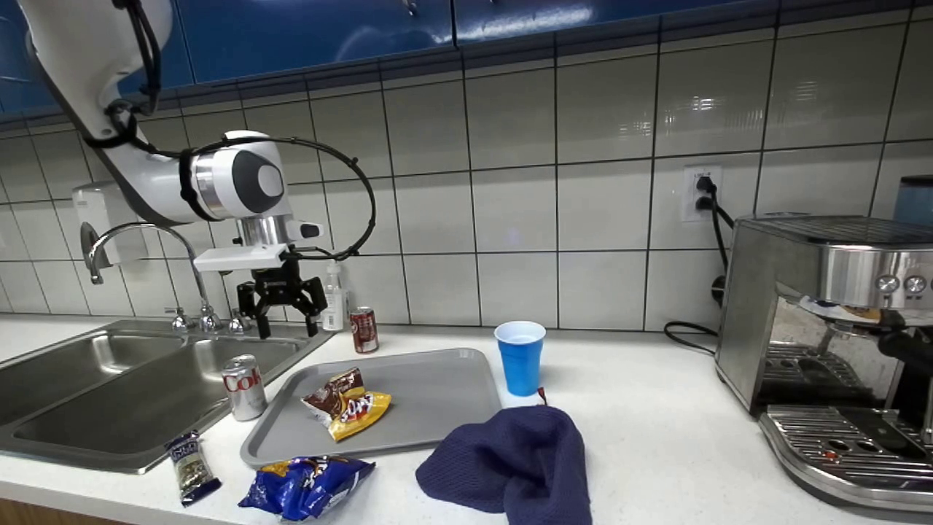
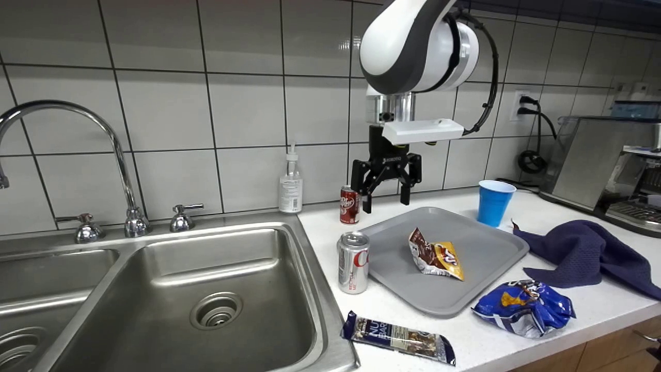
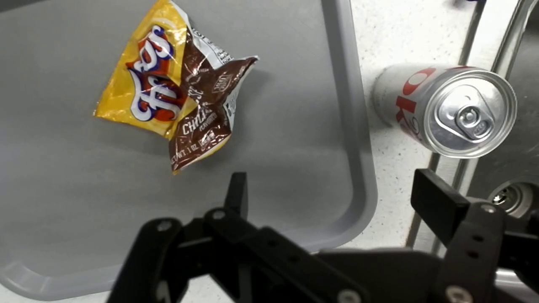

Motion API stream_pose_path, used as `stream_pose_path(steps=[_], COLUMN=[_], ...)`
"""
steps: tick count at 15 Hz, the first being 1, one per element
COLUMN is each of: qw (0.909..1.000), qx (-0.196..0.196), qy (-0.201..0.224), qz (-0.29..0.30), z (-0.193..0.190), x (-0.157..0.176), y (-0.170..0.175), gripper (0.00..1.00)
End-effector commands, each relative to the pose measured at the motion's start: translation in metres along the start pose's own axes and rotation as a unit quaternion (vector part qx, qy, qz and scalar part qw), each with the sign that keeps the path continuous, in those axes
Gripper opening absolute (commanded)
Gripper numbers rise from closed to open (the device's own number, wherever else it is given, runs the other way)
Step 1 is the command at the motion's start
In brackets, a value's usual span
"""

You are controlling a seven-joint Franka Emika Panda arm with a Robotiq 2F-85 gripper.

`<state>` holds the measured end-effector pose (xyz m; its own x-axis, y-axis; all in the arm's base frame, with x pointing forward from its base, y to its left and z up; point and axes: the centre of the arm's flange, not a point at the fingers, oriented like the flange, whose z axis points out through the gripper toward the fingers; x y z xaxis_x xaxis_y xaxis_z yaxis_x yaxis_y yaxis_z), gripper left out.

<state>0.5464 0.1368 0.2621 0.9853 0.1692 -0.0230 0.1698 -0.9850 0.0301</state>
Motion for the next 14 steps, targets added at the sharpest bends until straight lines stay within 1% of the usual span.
stream_pose_path(steps=[1, 7, 10, 14], qw=[1.0000, 1.0000, 0.9980, 0.9926], qx=[0.000, 0.000, 0.000, 0.006], qy=[0.000, 0.000, 0.013, 0.014], qz=[0.000, 0.000, -0.062, -0.121], z=[0.000, 0.000, 0.011, 0.025], x=[0.000, 0.000, 0.002, 0.003], y=[0.000, 0.000, 0.007, 0.024], gripper=[1.00, 1.00, 1.00, 1.00])
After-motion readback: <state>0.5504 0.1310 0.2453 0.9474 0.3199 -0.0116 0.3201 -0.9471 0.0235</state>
